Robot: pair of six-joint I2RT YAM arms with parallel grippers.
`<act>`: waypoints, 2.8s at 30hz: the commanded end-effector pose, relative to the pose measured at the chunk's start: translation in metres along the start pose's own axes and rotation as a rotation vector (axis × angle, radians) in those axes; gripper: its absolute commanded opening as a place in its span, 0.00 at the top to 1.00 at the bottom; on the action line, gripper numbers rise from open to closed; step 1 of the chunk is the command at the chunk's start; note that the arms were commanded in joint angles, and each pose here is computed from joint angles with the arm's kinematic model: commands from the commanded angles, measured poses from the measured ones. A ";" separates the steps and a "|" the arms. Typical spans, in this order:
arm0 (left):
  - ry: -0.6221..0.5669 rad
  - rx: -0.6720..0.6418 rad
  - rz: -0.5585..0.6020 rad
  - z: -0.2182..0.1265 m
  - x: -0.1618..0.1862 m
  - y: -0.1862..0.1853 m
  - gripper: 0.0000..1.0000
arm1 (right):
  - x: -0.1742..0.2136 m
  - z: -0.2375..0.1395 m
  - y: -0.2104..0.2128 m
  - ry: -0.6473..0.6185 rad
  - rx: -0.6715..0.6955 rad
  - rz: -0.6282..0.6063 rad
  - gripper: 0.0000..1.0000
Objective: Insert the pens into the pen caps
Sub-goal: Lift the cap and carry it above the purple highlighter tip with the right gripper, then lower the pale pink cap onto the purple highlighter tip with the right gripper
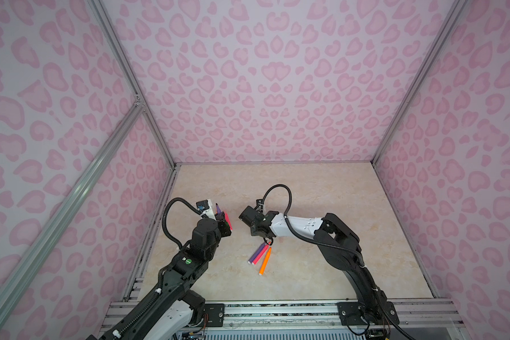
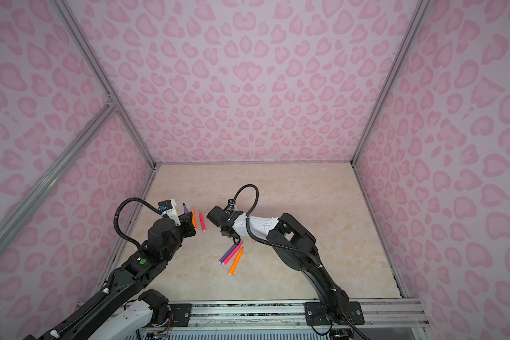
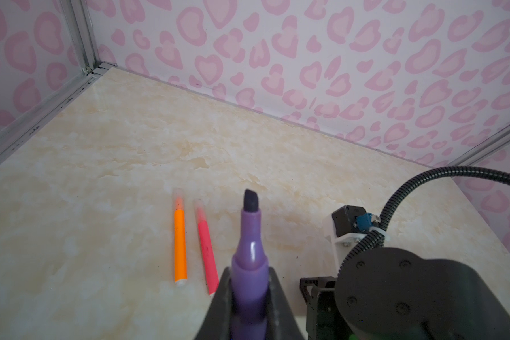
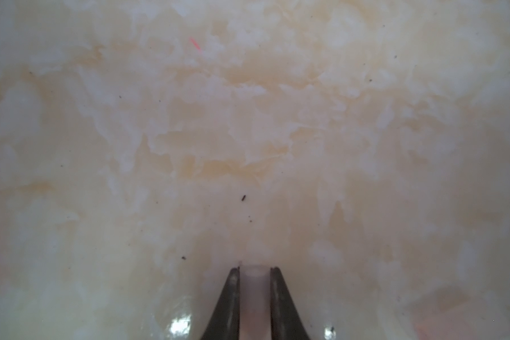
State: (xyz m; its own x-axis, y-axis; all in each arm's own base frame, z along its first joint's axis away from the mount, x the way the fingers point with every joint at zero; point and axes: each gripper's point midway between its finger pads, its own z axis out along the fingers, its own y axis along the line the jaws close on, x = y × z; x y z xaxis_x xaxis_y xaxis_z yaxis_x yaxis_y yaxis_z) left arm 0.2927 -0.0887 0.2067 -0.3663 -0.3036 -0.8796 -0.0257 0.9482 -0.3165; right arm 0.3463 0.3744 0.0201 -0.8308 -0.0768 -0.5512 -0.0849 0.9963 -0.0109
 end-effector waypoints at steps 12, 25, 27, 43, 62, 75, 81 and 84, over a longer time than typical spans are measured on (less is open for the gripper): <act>-0.020 0.136 -0.004 -0.003 -0.007 -0.025 0.97 | -0.017 -0.033 -0.016 -0.057 -0.018 0.041 0.96; 0.044 0.864 0.214 -0.063 0.014 -0.164 0.96 | -0.080 -0.194 -0.087 -0.420 -0.250 0.290 1.00; 0.068 0.894 0.256 -0.066 0.024 -0.176 0.97 | -0.087 -0.215 -0.093 -0.477 -0.308 0.321 1.00; 0.116 0.900 0.317 -0.063 0.043 -0.192 0.96 | -0.103 -0.296 -0.076 -0.646 -0.634 0.379 1.00; 0.082 0.838 0.306 -0.059 0.037 -0.182 0.96 | -0.091 -0.294 -0.041 -0.635 -0.723 0.354 1.00; 0.083 0.830 0.305 -0.058 0.038 -0.181 0.96 | -0.088 -0.286 -0.036 -0.615 -0.709 0.348 1.00; 0.081 0.832 0.303 -0.058 0.037 -0.181 0.96 | -0.087 -0.283 -0.036 -0.614 -0.702 0.350 1.00; 0.085 0.835 0.303 -0.058 0.039 -0.181 0.96 | -0.087 -0.282 -0.036 -0.619 -0.696 0.349 1.00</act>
State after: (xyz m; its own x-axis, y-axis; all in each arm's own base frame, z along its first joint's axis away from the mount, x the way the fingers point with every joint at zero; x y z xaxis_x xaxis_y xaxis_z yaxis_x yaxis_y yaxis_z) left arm 0.2292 -0.2658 0.2419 -0.3423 0.0112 -0.9395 0.7471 0.6097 -0.2649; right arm 0.2656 0.3340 0.3062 -0.4568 0.4407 -0.7727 -0.3662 0.6985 0.6148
